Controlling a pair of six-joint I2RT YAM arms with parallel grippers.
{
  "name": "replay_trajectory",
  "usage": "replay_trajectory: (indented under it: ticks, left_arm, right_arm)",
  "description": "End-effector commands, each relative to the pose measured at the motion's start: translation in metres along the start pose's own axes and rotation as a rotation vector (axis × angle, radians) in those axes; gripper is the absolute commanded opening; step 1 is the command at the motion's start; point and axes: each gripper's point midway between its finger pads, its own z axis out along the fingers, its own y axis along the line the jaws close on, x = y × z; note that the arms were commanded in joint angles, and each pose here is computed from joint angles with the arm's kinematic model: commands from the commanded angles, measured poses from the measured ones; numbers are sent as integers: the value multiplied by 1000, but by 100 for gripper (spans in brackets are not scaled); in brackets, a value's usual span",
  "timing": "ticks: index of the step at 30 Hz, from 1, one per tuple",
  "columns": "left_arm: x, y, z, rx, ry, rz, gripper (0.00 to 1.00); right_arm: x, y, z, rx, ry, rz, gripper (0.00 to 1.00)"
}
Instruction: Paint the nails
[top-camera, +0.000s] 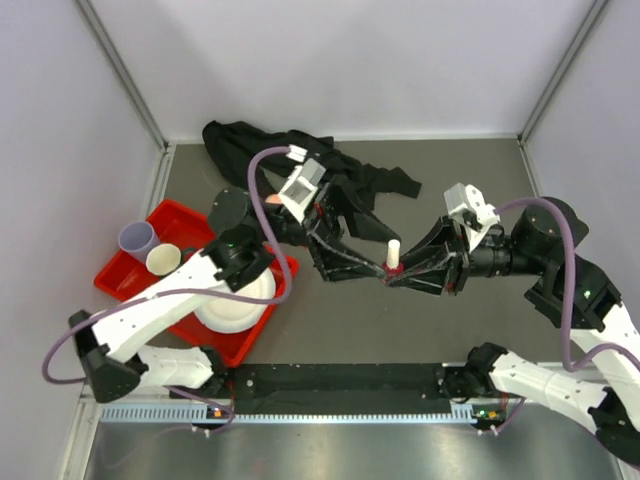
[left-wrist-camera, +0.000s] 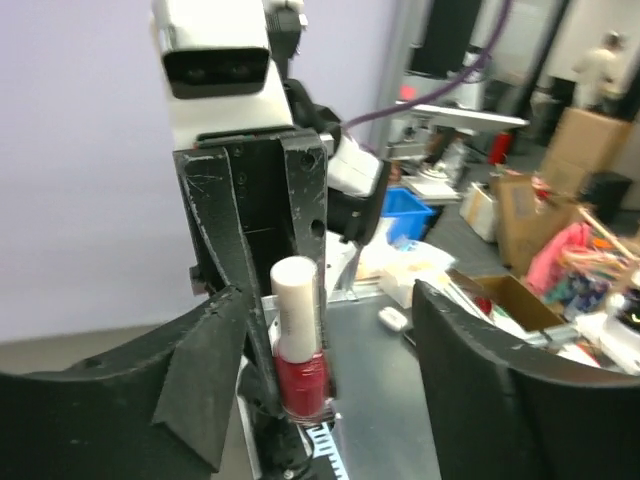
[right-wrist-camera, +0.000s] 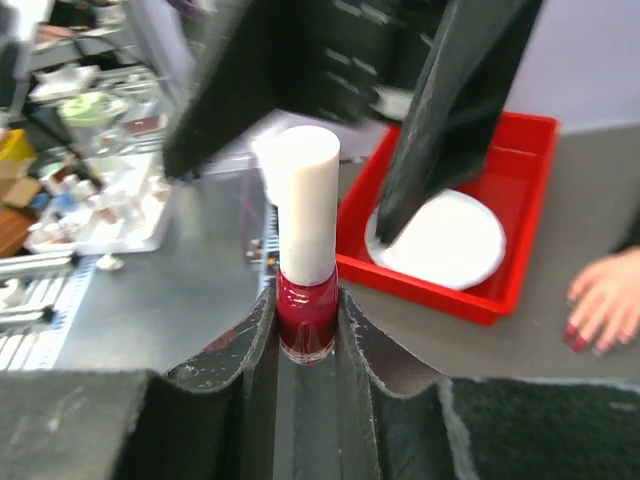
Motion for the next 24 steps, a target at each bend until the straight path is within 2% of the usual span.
replay_trajectory:
  ticks: [1,2,3,6,7,9,10,11,12,20,23,24]
  left_arm:
    - [-21,25,-25,-329,10,168,76]
    - [-21,29,-30,-374,18,168,95]
    - [-26,29,-35,-408,9,184,99]
    - [-37,56,-50,-603,-20,177,99]
    - [-49,65,-54,-670,-46,184,97]
    - [-29,87,-58,-745,43,120,92]
    - [-24,93,-58,-763,77,109,86]
    - [-41,91,-54,-766,67,124,84]
    - [-20,104,-55,-790,142,77,82]
    - [-12,114,-49,-775,202,75,80]
    - [-9,114,-48,-764,215,69,75]
    - [-8,113,-48,-759,219,67,69]
  right_arm:
    - [-6,-36,-14,251,19,-57,0]
    - [-5,-45,-16,296,32,-54,0]
    - [-7,-52,-18,341,38,-55,0]
    - [0,-80,-26,488,92,-32,0]
    - [4,-87,-29,522,119,-51,0]
    - [5,-95,-29,548,138,-53,0]
    - [9,-102,-29,574,158,-51,0]
    - [13,-106,-28,581,173,-49,0]
    - [16,-109,-28,590,182,-47,0]
    - [25,-118,-26,612,201,-49,0]
    - [25,-118,-27,616,201,-50,0]
    - [25,-118,-27,614,201,-50,0]
